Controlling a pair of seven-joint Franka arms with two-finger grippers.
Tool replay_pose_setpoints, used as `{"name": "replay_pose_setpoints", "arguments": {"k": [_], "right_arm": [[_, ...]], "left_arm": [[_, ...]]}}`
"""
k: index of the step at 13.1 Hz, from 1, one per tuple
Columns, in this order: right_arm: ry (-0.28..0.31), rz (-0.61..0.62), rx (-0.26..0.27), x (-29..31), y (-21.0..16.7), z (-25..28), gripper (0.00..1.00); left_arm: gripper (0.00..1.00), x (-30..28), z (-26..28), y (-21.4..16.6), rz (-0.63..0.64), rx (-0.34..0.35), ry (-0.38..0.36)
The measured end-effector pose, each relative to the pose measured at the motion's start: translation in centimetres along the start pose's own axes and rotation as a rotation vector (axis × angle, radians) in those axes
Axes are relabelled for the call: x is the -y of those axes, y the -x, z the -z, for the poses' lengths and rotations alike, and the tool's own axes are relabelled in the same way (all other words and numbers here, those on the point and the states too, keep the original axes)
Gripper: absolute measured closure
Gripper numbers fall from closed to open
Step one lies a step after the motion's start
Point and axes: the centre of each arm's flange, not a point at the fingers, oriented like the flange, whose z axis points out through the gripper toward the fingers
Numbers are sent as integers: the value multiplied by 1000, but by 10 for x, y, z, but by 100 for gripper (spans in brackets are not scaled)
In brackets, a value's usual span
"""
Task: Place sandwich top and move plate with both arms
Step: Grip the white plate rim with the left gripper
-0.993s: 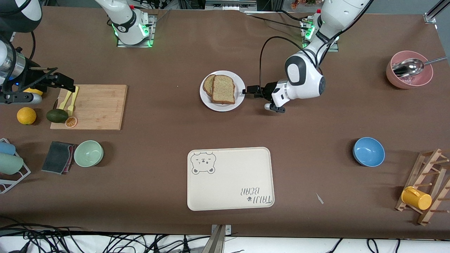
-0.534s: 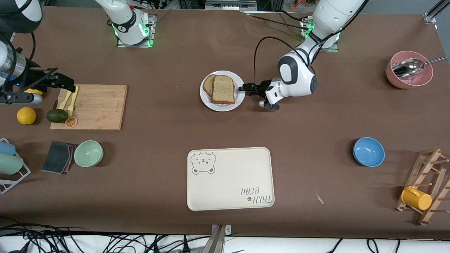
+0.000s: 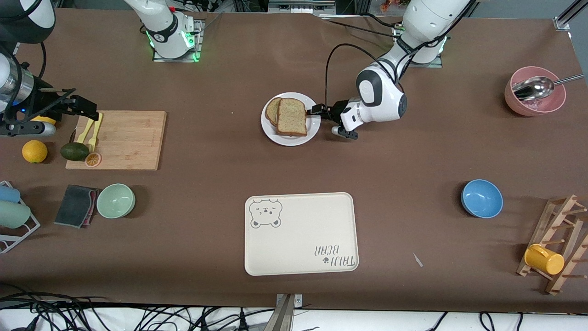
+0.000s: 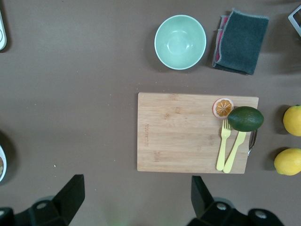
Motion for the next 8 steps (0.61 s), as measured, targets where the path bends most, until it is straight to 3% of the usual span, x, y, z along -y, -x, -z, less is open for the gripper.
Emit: {"name": "replay_pose_setpoints", "arguments": {"k": [1, 2, 4, 5, 6, 8], "right_arm": [[0, 0, 0, 0, 0, 0, 0], [0, 2, 0, 0, 0, 0, 0], [-1, 4, 0, -3, 0, 0, 0], [-1, 1, 0, -5, 0, 0, 0], [-1, -1, 0, -7, 0, 0, 0], [-2, -2, 0, -8, 0, 0, 0]], "left_arm": [[70, 1, -1, 0, 1, 0, -1], [70, 2, -1, 0, 2, 2, -2], [85, 7, -4, 1, -14, 6, -5], [85, 10, -6, 1, -14, 3, 3], [93, 8, -5, 1, -26, 0, 25], [93, 7, -5, 2, -34, -4, 32]]}}
